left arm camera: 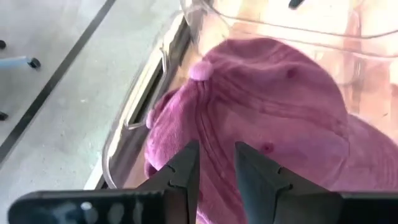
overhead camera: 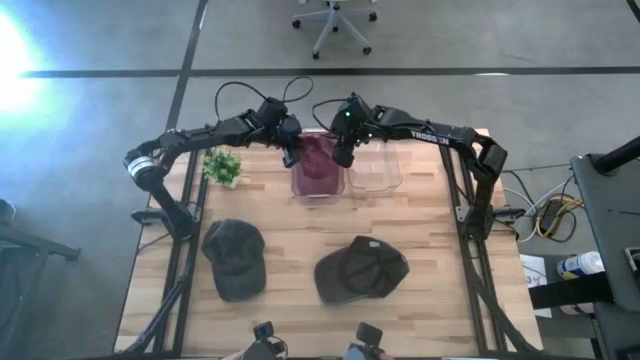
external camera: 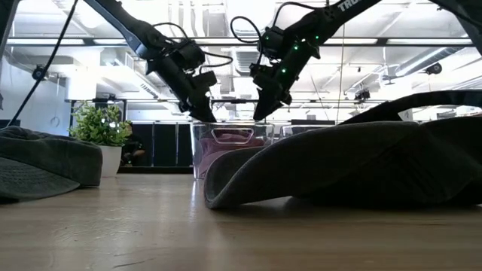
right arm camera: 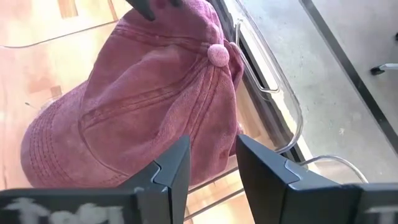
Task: Pick & Place hat
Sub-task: Put the red cap into the left transparent bin, then put the right black cap into the right transparent bin
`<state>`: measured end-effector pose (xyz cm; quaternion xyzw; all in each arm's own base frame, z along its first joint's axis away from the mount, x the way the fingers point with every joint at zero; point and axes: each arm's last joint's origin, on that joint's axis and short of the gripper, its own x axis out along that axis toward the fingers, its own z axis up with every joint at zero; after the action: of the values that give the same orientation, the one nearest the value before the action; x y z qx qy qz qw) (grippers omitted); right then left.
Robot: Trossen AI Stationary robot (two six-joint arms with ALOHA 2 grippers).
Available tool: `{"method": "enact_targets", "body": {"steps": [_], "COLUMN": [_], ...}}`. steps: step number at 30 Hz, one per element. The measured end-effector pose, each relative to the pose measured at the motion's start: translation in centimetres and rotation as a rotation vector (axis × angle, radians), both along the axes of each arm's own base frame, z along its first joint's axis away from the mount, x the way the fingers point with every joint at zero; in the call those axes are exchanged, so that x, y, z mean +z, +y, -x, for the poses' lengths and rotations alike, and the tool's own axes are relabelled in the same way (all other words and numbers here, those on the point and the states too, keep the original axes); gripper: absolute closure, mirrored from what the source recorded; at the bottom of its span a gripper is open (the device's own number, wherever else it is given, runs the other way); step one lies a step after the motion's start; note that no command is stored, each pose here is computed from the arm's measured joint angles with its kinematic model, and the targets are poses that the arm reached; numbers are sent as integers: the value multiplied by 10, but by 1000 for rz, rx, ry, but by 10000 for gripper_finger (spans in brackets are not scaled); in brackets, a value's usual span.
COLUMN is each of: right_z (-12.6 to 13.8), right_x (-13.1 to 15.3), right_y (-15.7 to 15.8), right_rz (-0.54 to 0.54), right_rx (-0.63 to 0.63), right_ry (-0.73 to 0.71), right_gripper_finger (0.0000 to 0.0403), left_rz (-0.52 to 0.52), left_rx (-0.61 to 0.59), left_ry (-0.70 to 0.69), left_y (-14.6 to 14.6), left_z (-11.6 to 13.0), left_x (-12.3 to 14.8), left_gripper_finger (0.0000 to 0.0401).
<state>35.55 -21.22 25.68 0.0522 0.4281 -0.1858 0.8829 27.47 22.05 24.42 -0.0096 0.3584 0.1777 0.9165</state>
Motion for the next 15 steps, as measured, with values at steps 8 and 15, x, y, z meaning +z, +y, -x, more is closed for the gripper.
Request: {"method": "enact_targets", "body": {"steps": [8,15], "right_z": [0,3], "right_x": [-1,-5], "right_y": [0,5], "right_rz": [-7,-61], "right_rx": [-3,14], "right_ry": [4,39], "right_gripper_finger": [275,275], "left_rz": [36,187], "left_rx": [79,-97], "left_ry": [148,211], "left_y": [-14,-76], "left_z": [14,47], "left_x": [6,41], "left_gripper_finger": [307,307]}}
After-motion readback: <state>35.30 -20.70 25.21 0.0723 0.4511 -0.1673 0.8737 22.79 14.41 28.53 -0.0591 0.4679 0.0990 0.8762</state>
